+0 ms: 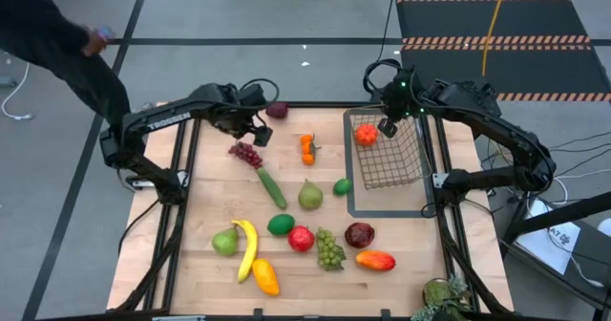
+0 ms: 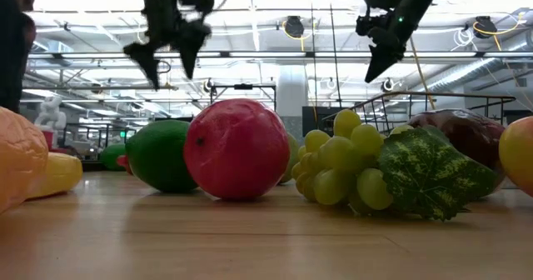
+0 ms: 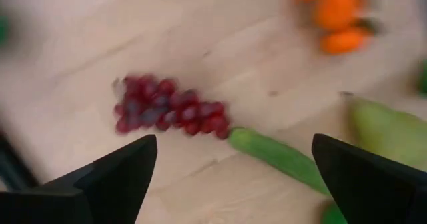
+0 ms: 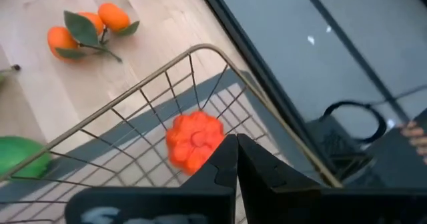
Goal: Build produce basket
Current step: Put the light red apple into the wire basket
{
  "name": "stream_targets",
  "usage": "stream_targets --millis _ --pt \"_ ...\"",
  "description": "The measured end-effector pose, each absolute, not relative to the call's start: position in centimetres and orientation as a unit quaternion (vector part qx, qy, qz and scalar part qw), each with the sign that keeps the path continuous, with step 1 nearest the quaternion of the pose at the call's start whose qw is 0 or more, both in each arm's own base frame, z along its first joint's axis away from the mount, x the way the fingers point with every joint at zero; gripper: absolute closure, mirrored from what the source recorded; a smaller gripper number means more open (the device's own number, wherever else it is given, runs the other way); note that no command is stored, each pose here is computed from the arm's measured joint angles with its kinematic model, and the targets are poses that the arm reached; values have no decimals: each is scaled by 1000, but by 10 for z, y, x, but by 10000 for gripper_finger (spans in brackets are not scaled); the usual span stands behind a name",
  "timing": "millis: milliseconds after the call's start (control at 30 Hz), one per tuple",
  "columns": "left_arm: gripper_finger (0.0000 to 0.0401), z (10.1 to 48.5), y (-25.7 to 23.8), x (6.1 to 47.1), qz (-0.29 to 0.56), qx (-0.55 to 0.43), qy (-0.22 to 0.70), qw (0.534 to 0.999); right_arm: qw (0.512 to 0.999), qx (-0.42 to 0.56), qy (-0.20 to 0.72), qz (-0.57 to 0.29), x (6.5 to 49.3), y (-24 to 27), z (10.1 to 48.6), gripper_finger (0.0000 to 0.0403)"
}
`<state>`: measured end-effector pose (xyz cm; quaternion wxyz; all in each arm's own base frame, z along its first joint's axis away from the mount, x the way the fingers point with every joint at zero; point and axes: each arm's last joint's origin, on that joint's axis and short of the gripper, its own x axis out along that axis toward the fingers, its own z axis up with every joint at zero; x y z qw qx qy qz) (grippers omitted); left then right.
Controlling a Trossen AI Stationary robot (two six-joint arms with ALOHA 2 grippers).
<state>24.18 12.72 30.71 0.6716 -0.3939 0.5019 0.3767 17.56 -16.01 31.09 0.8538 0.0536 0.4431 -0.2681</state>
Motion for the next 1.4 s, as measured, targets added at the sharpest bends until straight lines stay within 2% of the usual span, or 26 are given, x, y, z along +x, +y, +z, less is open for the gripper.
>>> stream_targets --millis 200,367,667,867,1000,1067,1167,1233,1400 --pt "4 268 137 225 444 -496 496 557 865 14 443 -235 177 -160 312 403" --pt "4 256 130 226 454 -539 484 519 868 1 454 -202 176 -158 310 403" --pt "4 262 108 262 404 -556 414 598 870 42 435 -228 178 -159 312 403" --pt "4 262 68 276 372 -560 435 599 865 105 418 -259 177 -159 312 403" --pt "4 262 46 280 342 -535 460 620 851 187 391 -297 178 -158 312 403" --pt "4 263 35 283 303 -507 480 649 842 231 376 -311 179 -157 311 403" --pt "4 266 11 292 187 -442 508 715 839 280 363 -293 181 -155 311 403" --pt "4 266 -4 291 143 -413 531 726 840 303 357 -274 182 -152 312 403" --pt "4 266 -32 290 103 -359 549 747 829 363 351 -243 186 -145 311 403"
